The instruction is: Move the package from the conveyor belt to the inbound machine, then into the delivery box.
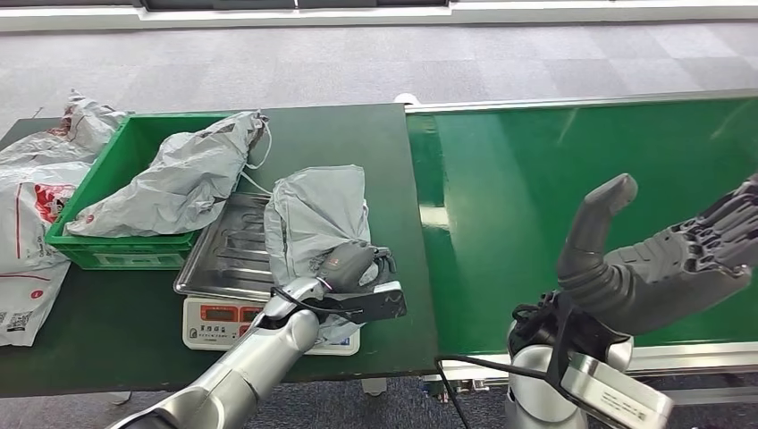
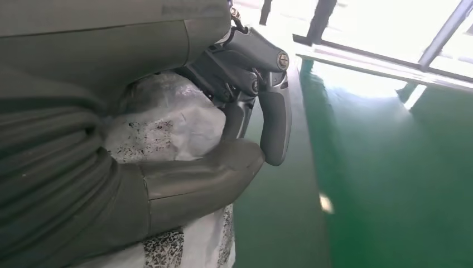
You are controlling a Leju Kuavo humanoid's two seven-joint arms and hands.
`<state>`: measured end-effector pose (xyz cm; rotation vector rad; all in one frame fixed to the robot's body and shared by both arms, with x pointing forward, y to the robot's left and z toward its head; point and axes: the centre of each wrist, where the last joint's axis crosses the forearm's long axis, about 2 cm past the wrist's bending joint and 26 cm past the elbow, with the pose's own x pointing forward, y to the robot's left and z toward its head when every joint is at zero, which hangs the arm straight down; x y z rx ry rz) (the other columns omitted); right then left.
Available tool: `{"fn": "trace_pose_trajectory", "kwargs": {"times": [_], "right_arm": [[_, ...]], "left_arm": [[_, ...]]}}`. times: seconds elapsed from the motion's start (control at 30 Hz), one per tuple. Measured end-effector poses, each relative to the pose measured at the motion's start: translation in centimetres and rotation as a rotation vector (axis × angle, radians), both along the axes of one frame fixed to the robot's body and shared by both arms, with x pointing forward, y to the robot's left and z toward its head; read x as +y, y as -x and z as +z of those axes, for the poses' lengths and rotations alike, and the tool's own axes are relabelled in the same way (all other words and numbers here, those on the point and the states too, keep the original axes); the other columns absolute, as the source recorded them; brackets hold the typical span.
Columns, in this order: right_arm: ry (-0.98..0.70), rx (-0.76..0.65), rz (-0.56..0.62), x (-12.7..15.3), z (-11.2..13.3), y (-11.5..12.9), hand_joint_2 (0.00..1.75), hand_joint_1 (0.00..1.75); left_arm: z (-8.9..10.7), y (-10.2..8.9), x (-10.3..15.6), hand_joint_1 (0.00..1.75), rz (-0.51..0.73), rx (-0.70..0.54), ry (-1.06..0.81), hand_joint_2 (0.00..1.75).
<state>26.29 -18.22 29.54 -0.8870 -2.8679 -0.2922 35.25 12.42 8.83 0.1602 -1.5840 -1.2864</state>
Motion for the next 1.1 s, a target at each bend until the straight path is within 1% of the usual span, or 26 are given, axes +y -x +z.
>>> {"fn": "trace_pose_trajectory", "kwargs": {"times": [0.13, 0.27, 0.33, 0.4, 0.47, 0.53, 0.63, 0.7, 0.8, 0.93, 1.0, 1.1], "right_arm": [[0.001, 0.007, -0.003, -0.1, -0.2, 0.1, 1.75, 0.00], [0.002, 0.013, -0.006, -0.2, -0.4, 0.1, 1.75, 0.00], [0.003, 0.018, -0.007, -0.2, -0.5, 0.2, 1.75, 0.00], [0.005, 0.023, -0.008, -0.2, -0.7, 0.3, 1.75, 0.00], [0.006, 0.029, -0.008, -0.3, -0.9, 0.3, 1.75, 0.00], [0.006, 0.033, -0.008, -0.3, -1.0, 0.4, 1.75, 0.00], [0.004, 0.039, -0.006, -0.3, -1.2, 0.5, 1.75, 0.00], [0.003, 0.041, -0.004, -0.3, -1.2, 0.5, 1.75, 0.00], [0.001, 0.041, -0.002, -0.3, -1.2, 0.5, 1.75, 0.00], [-0.001, 0.041, -0.001, -0.3, -1.2, 0.5, 1.75, 0.00], [-0.003, 0.041, 0.001, -0.3, -1.2, 0.5, 1.75, 0.00], [-0.006, 0.042, 0.004, -0.3, -1.2, 0.5, 1.75, 0.00]], "left_arm": [[0.1, 0.0, -0.1, 1.75, 0.026, -0.027, -0.006, 1.75], [0.1, 0.1, 0.3, 1.75, 0.044, -0.048, 0.046, 1.75], [0.5, -0.1, 0.6, 1.75, 0.082, -0.095, 0.101, 1.75], [1.5, -0.7, 1.1, 1.75, 0.153, -0.181, 0.170, 1.75], [3.1, -1.5, 1.9, 1.75, 0.252, -0.302, 0.242, 1.75], [5.2, -2.6, 3.1, 1.75, 0.371, -0.451, 0.301, 1.75], [9.0, -4.4, 5.7, 1.75, 0.533, -0.691, 0.357, 1.75], [11.6, -5.4, 7.2, 1.75, 0.600, -0.811, 0.393, 1.75], [15.0, -6.3, 8.7, 1.75, 0.646, -0.939, 0.429, 1.75], [18.6, -6.9, 10.6, 1.75, 0.651, -1.128, 0.408, 1.75], [19.9, -7.0, 11.3, 1.75, 0.653, -1.204, 0.388, 1.75], [21.1, -6.8, 11.9, 1.75, 0.649, -1.304, 0.349, 1.75]]}}
